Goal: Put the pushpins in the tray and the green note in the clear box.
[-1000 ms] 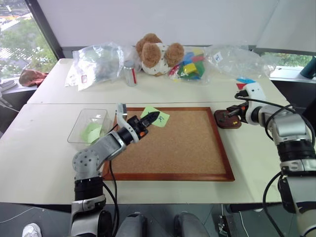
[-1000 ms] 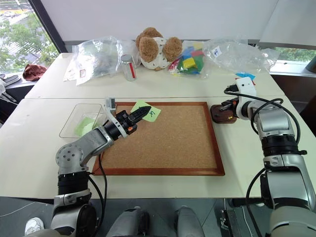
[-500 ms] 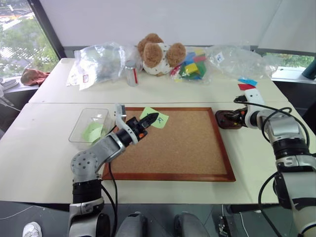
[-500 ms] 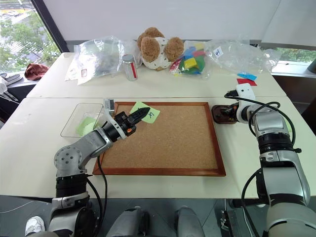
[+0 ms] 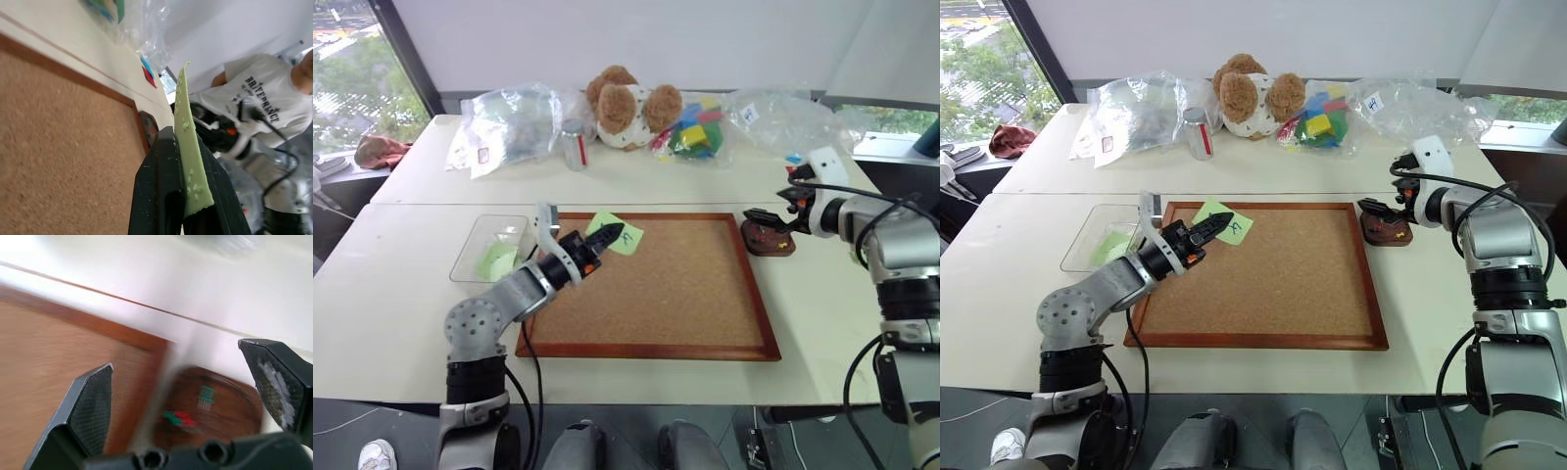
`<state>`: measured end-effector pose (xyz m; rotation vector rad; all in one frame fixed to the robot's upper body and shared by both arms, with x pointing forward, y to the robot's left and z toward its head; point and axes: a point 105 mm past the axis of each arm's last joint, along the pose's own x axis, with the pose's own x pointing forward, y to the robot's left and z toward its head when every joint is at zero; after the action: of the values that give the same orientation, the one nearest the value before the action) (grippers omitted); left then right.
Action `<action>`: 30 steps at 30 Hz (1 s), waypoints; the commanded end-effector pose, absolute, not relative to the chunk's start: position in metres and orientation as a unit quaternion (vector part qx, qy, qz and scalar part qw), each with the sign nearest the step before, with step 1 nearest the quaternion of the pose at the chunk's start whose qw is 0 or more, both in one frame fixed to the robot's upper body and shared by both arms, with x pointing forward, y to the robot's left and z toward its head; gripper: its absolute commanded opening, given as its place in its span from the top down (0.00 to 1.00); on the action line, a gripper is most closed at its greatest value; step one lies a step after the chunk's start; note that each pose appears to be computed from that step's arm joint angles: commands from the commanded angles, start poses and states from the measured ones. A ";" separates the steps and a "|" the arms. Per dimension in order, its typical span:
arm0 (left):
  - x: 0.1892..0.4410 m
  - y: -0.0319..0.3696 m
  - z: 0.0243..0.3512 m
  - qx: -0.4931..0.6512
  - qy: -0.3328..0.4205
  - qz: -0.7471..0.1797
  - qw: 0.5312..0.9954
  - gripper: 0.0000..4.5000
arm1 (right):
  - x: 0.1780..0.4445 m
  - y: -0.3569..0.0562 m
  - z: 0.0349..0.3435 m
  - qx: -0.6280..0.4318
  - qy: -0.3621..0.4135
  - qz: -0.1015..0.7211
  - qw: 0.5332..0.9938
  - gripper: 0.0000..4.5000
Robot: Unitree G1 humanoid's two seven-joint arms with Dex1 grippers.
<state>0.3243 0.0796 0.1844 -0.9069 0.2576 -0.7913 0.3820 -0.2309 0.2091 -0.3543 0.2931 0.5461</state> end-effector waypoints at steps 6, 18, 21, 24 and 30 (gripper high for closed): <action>0.310 0.110 0.231 -0.329 0.019 -0.333 0.883 1.00 | 0.330 -0.155 0.244 -0.193 0.060 0.478 0.855 0.00; 0.310 0.238 0.254 -0.051 -0.012 -0.088 0.995 1.00 | 0.308 -0.109 0.241 -0.204 0.030 0.588 0.782 0.00; 0.314 0.255 0.237 -0.004 0.026 -0.080 0.996 1.00 | 0.308 -0.105 0.239 -0.205 0.029 0.594 0.778 0.00; 0.322 0.260 0.218 0.007 0.061 -0.097 0.993 1.00 | 0.307 -0.103 0.237 -0.205 0.029 0.595 0.776 0.00; 0.342 0.268 0.190 0.020 0.101 -0.107 0.989 1.00 | 0.303 -0.104 0.238 -0.204 0.028 0.588 0.782 0.00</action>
<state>0.3378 0.2636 0.1791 0.0033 0.2472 -0.2202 0.3088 -0.1056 0.2250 -0.4277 0.1158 1.2647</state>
